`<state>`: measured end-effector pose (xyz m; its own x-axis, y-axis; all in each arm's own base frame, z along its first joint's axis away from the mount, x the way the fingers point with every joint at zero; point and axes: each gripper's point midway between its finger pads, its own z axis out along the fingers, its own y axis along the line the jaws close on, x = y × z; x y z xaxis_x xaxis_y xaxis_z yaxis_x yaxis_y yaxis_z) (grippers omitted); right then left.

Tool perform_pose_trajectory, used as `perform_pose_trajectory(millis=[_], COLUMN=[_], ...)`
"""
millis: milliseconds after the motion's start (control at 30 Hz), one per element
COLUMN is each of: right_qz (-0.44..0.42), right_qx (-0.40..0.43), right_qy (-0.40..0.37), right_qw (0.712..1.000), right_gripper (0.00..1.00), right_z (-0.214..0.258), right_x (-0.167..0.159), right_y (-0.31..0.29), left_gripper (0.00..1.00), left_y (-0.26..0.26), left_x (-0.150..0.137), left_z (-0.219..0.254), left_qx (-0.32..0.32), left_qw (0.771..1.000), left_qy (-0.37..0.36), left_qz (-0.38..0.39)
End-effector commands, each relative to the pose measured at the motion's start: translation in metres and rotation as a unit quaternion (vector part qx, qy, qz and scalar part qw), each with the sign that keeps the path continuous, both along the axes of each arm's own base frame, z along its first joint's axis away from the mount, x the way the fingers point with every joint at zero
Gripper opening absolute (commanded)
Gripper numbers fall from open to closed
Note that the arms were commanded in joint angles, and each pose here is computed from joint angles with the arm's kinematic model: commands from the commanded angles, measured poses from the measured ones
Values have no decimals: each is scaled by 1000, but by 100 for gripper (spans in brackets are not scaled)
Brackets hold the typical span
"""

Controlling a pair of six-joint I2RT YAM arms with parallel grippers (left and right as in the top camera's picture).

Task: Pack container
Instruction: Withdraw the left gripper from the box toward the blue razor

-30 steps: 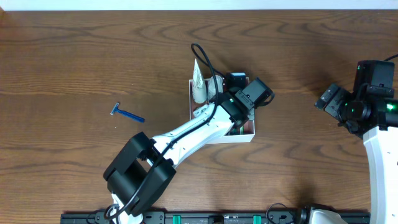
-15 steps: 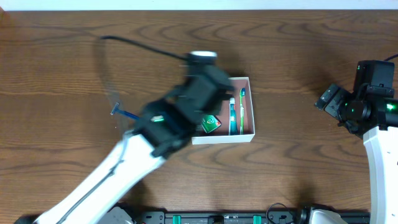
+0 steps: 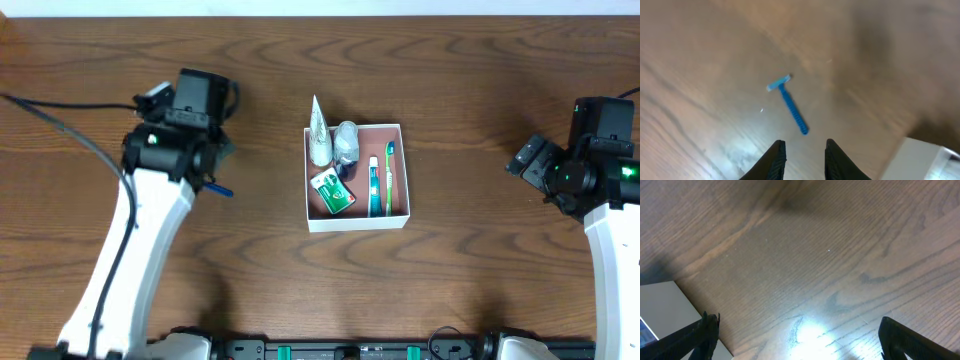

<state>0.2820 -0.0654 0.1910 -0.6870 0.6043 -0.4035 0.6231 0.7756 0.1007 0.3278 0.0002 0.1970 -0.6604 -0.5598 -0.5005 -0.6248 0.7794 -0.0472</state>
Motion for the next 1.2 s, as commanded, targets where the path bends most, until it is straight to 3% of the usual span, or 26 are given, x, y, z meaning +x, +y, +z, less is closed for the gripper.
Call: perform_pose_trajectory(millis=[0,400,700,900,1033,1167], right_qz=[0,0,0,0,0,0], right_qx=[-2,-2,-2,-2,-2,-2], right_qy=[-2,-2,-2,-2,-2,-2], right_qw=[1000,1000,1000,1000,1000,1000], right_gripper=[99,99,99,99,99,99], right_z=[2,2,2,2,2,2], right_x=[1,1,1,1,1,1], right_y=[-3,-3,-3,-3,-3,-3], left_gripper=[27,28,29,37,54,57], left_y=[0,-1,3,11,12,12], left_x=[-3,-2,-7,-8,-8,-10], left_z=[-42,-131,-158,-165,-173,-181], left_qx=[-70,-127,-143,-146,-147,-147], left_qw=[995,972,963,962,963,964], left_qy=[57,190,216,212,207,203], left_qz=[35,64,79,91,91,91])
